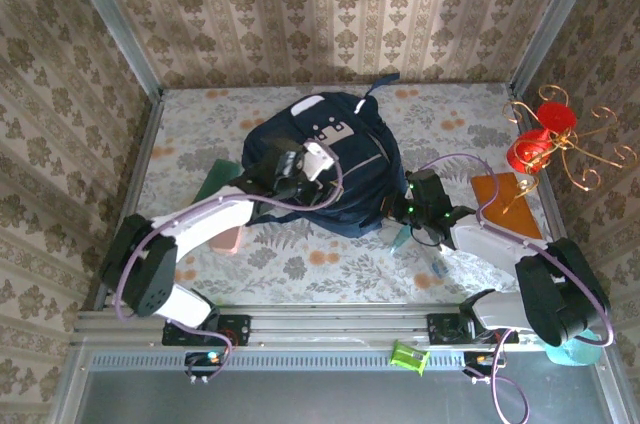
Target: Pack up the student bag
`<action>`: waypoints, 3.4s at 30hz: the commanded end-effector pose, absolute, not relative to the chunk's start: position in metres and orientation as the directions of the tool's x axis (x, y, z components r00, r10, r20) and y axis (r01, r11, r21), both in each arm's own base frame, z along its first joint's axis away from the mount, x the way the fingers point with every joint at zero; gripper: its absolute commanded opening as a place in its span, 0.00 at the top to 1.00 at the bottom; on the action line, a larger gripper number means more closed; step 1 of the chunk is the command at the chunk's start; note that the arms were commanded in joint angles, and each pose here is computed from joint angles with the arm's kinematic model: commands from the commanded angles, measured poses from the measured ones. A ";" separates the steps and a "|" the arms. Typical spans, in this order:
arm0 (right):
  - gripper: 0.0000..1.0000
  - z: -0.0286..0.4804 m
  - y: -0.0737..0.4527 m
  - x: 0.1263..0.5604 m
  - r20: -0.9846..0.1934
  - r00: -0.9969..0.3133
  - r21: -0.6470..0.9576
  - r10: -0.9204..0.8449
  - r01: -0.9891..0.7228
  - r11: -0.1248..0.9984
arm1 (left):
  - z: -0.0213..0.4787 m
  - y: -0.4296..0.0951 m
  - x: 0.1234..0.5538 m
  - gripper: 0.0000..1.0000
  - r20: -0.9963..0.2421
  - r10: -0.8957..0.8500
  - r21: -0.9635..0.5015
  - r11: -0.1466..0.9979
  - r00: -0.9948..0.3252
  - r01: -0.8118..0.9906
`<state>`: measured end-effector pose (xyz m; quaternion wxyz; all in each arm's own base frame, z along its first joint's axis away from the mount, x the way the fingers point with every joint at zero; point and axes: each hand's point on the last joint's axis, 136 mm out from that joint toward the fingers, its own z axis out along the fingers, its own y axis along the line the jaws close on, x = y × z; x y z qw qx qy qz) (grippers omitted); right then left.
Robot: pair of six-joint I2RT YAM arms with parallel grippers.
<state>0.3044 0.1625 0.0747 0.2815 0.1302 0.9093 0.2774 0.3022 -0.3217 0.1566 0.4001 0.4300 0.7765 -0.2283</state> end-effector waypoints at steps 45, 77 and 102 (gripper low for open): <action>0.36 0.121 0.178 0.295 -0.664 -0.731 0.340 0.155 -0.111 0.934 | 0.183 -0.246 0.382 0.67 -0.840 0.190 -0.273 0.661 -0.508 0.699; 0.14 0.153 0.285 0.361 -0.756 -0.457 -0.035 -0.469 -0.687 0.726 | 0.061 -0.040 0.250 0.00 -0.490 -0.294 -0.197 0.954 -0.821 -0.225; 0.58 0.110 0.352 0.380 -0.614 -0.070 -0.281 -0.786 -0.911 0.301 | 0.039 -0.034 0.246 0.00 -0.404 -0.345 -0.227 0.935 -0.847 -0.272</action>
